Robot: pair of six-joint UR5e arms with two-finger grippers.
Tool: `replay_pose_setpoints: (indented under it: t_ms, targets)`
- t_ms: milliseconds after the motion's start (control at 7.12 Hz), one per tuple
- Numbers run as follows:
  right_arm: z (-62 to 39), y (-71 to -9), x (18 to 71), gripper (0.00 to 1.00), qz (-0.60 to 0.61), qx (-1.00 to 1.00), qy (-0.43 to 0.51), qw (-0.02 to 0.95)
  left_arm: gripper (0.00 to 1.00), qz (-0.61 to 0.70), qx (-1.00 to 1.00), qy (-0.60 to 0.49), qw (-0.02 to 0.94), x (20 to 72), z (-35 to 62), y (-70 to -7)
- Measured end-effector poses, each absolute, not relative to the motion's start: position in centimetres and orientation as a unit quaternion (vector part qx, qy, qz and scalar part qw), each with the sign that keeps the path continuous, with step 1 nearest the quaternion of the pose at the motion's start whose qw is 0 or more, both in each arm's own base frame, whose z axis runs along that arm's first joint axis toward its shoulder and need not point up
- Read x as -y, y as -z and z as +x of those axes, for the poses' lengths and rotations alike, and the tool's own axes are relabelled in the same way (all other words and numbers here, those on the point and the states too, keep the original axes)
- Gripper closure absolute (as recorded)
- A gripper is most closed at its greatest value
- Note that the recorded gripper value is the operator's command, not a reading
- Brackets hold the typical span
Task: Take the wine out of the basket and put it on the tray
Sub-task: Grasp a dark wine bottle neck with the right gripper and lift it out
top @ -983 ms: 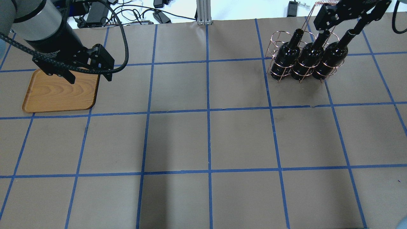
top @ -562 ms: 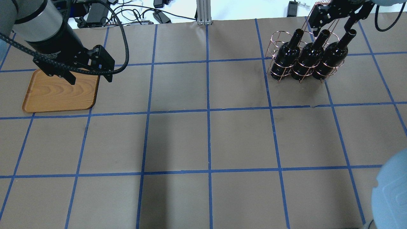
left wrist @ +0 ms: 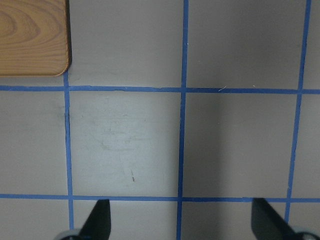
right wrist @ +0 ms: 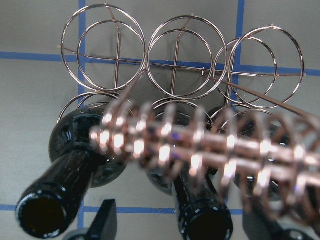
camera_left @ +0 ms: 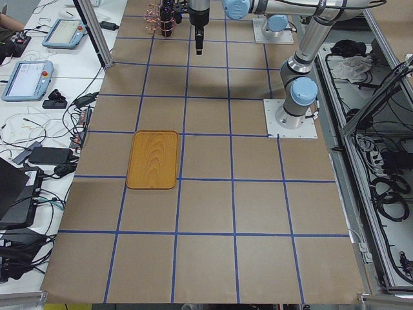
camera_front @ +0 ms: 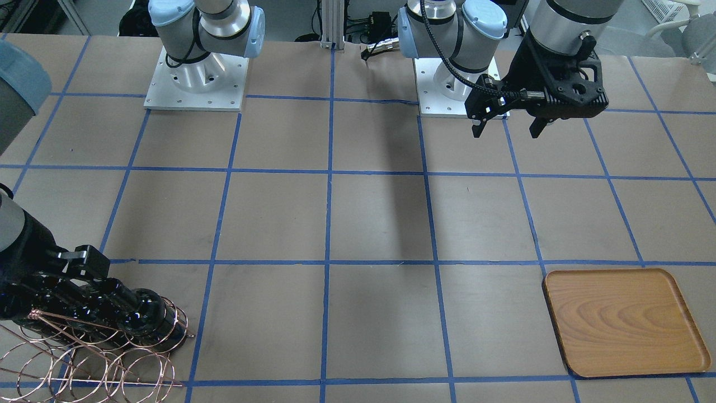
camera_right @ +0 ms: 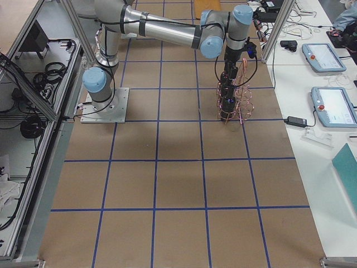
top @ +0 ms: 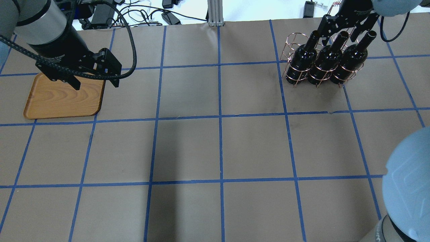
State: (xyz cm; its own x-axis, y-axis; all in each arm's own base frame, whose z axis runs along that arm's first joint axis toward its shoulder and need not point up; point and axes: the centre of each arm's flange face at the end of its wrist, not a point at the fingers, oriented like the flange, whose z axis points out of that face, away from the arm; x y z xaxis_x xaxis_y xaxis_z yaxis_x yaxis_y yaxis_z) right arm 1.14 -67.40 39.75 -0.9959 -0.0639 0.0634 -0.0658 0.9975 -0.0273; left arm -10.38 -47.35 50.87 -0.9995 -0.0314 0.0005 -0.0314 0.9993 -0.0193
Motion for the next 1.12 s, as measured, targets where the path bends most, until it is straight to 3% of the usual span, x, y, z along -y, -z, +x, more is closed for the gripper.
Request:
replay_pose_setpoints:
  t_ms: [421,702,1124]
  targets:
    - [0.9,-39.5,67.5,0.68,0.034,0.999,-0.015,0.034,0.0,0.016,1.0,-0.009,0.0,47.4,-10.4,-50.8]
    - [0.4,-39.9,67.4,0.85,0.029,0.999,-0.018,0.031,0.0,0.016,1.0,-0.009,0.0,47.4,-10.4,-50.8]
    - [0.3,-41.9,66.9,0.86,0.023,0.999,-0.032,0.033,0.0,0.016,1.0,-0.01,0.0,47.4,-10.4,-50.9]
